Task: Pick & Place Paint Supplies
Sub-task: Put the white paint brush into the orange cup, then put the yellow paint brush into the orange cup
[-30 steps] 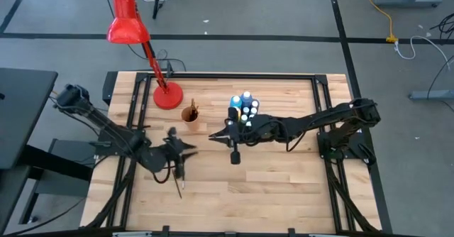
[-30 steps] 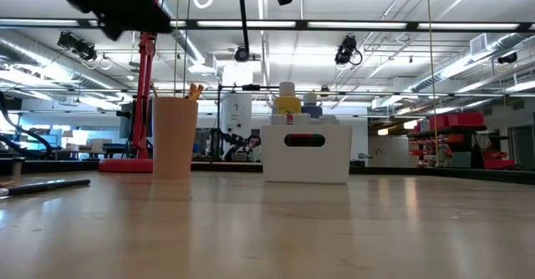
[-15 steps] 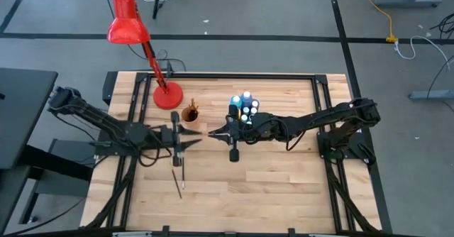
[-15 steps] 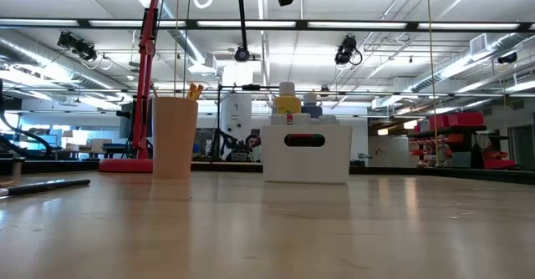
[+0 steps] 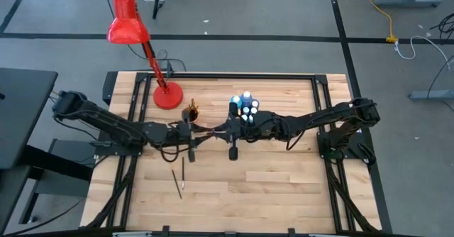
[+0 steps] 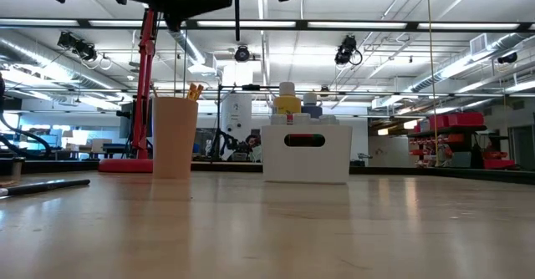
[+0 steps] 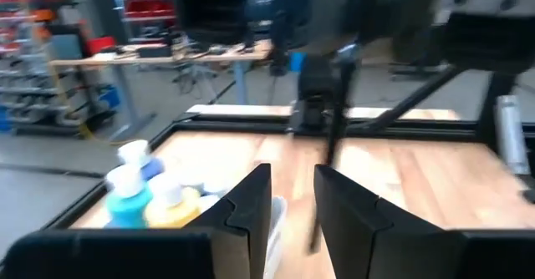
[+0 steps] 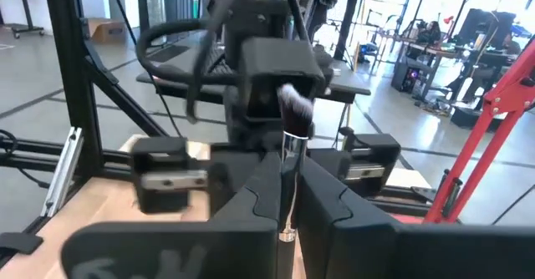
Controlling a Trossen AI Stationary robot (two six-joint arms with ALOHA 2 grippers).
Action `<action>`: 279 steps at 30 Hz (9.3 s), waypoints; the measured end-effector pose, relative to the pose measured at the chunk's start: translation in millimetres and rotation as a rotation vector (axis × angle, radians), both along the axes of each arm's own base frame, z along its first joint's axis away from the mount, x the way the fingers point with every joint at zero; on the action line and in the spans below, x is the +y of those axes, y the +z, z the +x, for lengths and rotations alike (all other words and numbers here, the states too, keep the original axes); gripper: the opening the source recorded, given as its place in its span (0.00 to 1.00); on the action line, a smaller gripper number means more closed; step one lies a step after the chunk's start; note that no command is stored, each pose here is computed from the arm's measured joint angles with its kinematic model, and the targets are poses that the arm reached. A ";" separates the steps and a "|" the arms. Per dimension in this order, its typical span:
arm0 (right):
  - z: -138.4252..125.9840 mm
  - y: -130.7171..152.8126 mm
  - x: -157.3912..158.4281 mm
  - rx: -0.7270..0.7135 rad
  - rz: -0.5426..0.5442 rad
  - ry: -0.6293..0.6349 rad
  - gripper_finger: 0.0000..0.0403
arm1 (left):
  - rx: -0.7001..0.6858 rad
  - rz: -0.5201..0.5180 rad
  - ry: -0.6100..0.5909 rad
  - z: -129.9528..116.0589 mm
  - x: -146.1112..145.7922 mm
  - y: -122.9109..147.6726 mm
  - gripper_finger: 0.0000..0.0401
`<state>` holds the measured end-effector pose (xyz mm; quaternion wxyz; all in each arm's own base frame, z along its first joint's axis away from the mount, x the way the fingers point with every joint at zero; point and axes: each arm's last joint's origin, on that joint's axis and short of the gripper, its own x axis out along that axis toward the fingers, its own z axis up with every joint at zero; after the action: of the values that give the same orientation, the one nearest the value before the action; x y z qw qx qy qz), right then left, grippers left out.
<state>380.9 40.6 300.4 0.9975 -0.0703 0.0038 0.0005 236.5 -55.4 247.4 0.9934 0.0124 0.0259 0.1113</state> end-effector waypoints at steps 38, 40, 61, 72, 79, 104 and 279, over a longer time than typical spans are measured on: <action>0.5 -0.4 -6.2 0.002 -0.027 -0.067 0.07 | -0.135 0.038 -0.101 9.3 25.3 12.1 0.06; 0.5 -0.4 -6.0 0.003 -0.027 -0.066 0.07 | -0.131 0.052 -0.103 9.3 25.3 12.0 0.03; 0.6 -1.1 -7.1 0.010 -0.009 -0.066 0.04 | -0.124 0.003 -0.092 9.4 25.7 10.5 0.22; 1.4 1.6 -16.4 -0.019 0.023 -0.087 0.03 | -0.145 0.007 -0.090 9.9 30.1 12.6 0.26; 1.8 4.2 -21.2 -0.046 0.040 -0.054 0.04 | -0.144 0.008 -0.074 10.3 34.4 12.5 0.24; -3.0 -6.9 -21.1 0.123 -0.105 -0.261 0.39 | -0.103 0.098 0.153 -9.8 29.2 25.0 0.06; 0.5 -45.2 -1.3 0.372 -0.163 0.056 0.40 | 0.898 -0.934 0.813 -49.6 -56.2 -118.8 0.04</action>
<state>381.4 39.3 255.1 0.9702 -0.1497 0.1859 0.0412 186.9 -111.6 128.7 0.6705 -0.3752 0.4742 0.4298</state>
